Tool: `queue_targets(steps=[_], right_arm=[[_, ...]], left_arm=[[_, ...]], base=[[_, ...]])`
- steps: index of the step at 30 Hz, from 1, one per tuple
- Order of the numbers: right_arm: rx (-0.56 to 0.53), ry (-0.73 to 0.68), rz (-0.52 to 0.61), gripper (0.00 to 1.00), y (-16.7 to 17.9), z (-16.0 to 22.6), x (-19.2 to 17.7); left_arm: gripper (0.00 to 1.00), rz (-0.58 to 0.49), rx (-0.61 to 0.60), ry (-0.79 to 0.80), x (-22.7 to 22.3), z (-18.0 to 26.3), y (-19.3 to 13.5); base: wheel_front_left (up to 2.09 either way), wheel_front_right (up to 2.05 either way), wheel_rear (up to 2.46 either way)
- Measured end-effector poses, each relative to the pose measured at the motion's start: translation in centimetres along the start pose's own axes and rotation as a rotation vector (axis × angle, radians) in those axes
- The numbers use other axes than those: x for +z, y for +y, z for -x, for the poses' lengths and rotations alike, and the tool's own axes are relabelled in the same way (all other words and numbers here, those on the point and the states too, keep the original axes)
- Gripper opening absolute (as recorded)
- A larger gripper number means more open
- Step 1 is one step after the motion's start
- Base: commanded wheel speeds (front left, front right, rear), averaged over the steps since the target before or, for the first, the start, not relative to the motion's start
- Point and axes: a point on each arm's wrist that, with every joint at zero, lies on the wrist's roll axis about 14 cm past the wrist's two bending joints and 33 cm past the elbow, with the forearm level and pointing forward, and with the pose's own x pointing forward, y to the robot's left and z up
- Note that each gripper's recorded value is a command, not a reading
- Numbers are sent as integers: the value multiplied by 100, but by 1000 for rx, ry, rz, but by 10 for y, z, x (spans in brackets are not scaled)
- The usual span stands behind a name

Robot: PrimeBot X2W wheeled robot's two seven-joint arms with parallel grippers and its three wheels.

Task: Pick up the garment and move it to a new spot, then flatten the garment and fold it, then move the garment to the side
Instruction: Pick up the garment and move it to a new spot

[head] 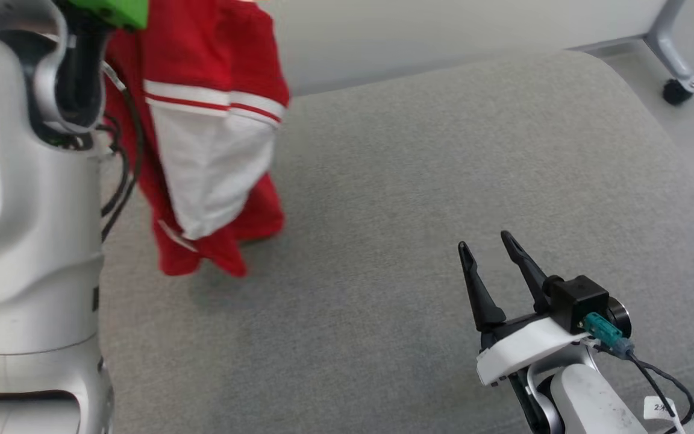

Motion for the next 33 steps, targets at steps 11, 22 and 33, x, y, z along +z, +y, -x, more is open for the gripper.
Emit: queue_targets(steps=[11, 22, 33], right_arm=[[-152, 42, 3, 100, -51, 7, -13], [-148, 76, -2, 100, -51, 2, -25], [-111, 54, 10, 100, -36, 8, -19]], left_arm=[[0, 147, -110, 531, -250, 48, -55], [100, 349, -54, 604, -318, 122, -66], [100, 228, 94, 329, -235, 165, -9]], base=[[0, 0, 0], [0, 0, 0], [0, 0, 0]])
